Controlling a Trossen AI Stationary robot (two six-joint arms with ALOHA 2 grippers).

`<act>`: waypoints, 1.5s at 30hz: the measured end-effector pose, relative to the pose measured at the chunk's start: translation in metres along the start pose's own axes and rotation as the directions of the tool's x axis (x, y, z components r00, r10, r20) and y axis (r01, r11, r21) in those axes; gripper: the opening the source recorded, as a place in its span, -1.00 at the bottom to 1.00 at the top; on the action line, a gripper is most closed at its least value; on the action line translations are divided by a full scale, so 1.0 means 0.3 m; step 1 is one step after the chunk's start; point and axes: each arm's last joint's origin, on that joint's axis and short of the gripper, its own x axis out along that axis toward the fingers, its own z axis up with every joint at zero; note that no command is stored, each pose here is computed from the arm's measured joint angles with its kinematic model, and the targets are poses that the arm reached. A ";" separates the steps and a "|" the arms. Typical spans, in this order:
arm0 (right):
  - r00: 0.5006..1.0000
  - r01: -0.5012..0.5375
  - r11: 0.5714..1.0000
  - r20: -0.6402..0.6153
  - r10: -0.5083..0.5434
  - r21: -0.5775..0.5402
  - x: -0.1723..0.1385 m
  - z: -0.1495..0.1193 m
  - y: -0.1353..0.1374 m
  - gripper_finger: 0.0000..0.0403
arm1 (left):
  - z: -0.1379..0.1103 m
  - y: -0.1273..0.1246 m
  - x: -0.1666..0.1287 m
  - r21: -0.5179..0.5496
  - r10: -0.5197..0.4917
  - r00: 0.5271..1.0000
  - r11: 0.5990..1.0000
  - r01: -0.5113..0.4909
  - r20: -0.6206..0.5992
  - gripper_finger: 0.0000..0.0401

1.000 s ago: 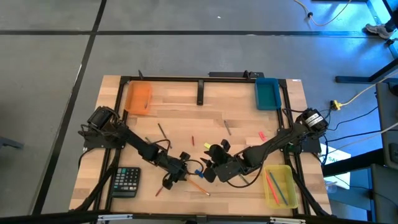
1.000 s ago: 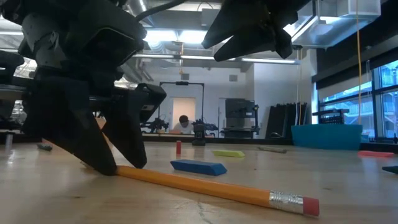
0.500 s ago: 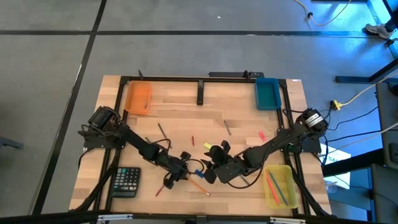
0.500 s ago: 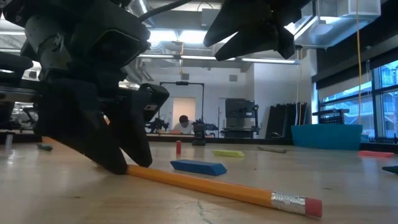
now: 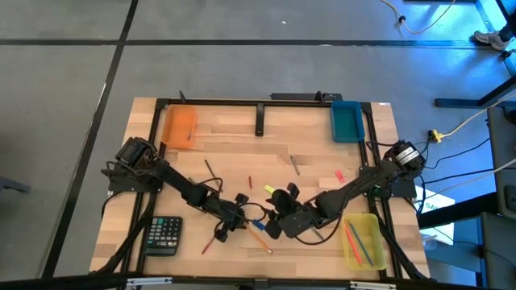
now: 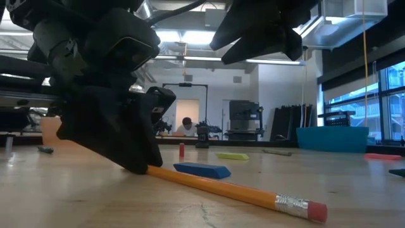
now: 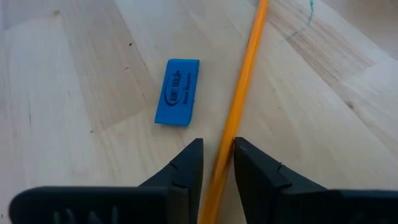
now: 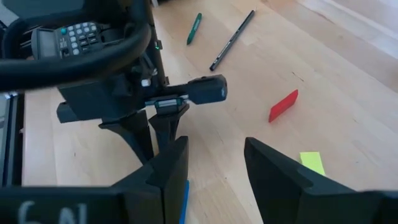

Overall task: Sort crayons/erasers/pens/pencils in bins
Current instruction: Put the yellow pencil into the yellow bin

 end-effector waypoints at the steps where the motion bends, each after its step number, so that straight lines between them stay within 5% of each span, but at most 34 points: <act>1: 1.000 -0.002 1.000 -0.001 0.002 -0.002 -0.002 -0.002 0.002 -0.20 | 0.000 0.000 0.000 0.000 0.001 1.000 1.000 -0.001 0.002 -0.62; 15: 1.000 -0.006 1.000 -0.001 0.006 -0.009 -0.010 -0.010 0.009 -0.20 | 0.007 0.002 -0.003 -0.006 0.008 1.000 1.000 -0.008 0.020 -0.97; 33: 1.000 -0.019 0.999 0.010 0.019 -0.034 -0.029 0.001 0.032 -0.20 | 0.080 0.014 -0.095 0.026 0.016 0.993 0.999 -0.019 0.115 -0.96; 45: 0.990 -0.113 0.988 -0.069 0.121 0.104 0.010 0.041 0.015 -0.20 | 0.089 -0.014 -0.104 0.141 0.112 0.987 0.982 -0.128 0.119 -0.98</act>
